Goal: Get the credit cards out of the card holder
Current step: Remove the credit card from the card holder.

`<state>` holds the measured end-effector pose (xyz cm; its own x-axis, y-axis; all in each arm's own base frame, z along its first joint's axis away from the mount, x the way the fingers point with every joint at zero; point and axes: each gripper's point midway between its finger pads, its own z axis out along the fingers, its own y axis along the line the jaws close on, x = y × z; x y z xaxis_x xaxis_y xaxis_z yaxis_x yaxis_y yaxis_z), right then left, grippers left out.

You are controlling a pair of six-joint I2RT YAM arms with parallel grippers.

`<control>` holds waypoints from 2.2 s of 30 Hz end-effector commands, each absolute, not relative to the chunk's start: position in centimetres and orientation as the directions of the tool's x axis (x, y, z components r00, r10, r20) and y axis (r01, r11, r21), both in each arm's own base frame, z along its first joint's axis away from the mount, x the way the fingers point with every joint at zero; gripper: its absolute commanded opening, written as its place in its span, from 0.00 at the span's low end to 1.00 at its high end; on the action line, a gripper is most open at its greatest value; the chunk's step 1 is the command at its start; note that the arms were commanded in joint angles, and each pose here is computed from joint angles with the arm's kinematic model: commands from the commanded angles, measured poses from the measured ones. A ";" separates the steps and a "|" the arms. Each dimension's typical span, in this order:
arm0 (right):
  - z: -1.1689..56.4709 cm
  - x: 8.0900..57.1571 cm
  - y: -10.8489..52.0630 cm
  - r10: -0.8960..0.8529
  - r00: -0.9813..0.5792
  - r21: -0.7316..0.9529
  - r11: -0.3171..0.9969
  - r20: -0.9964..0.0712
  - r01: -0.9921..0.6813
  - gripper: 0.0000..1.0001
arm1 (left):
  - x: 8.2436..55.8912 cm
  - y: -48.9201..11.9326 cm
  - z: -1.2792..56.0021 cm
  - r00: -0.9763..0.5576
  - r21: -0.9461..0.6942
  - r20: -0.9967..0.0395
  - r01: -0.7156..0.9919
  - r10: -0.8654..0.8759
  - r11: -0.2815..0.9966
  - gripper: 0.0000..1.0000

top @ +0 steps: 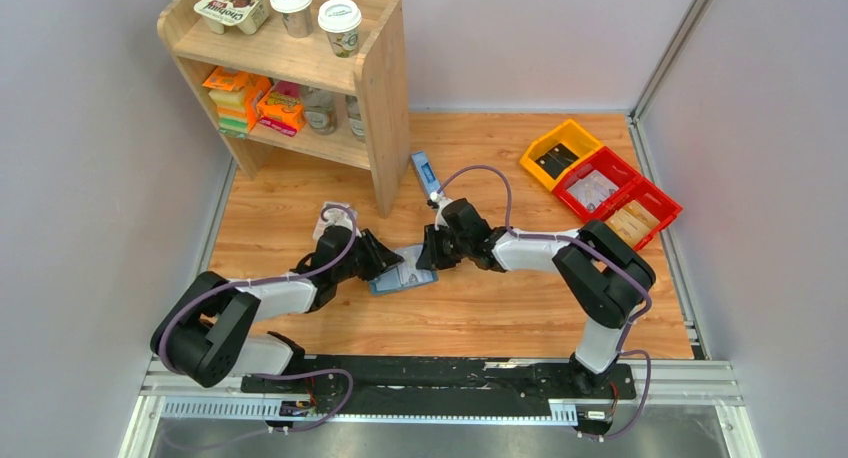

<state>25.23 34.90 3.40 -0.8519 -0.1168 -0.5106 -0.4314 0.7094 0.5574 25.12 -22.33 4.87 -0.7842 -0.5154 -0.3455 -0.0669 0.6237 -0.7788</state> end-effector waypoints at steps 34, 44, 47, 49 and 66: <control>-4.6 23.7 31.3 -0.044 -0.952 0.549 0.808 -0.304 -0.212 0.17 | 24.9 -25.1 8.7 -0.817 -0.919 -0.259 0.044 -0.515 0.391 0.21; -6.1 23.5 30.7 -0.032 -0.963 0.522 0.835 -0.269 -0.174 0.17 | 24.1 -23.4 8.4 -0.799 -0.903 -0.252 -0.010 -0.547 0.430 0.18; -6.1 23.7 30.6 -0.029 -0.962 0.519 0.837 -0.272 -0.172 0.17 | 23.8 -22.7 8.2 -0.790 -0.885 -0.265 -0.028 -0.553 0.464 0.15; -6.0 23.8 30.7 -0.029 -0.961 0.521 0.836 -0.274 -0.173 0.17 | 23.6 -22.2 7.9 -0.786 -0.871 -0.276 -0.038 -0.553 0.489 0.11; -2.9 25.0 32.6 -0.021 -0.947 0.585 0.782 -0.320 -0.215 0.22 | 21.9 -18.1 8.8 -0.723 -0.775 -0.408 -0.048 -0.557 0.630 0.00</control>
<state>26.71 36.72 2.92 -0.9108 0.0240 -0.4121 -0.3112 0.6162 0.7236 21.67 -19.08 7.42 -0.7525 -0.5705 -0.3289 -0.0945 0.5878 -0.8034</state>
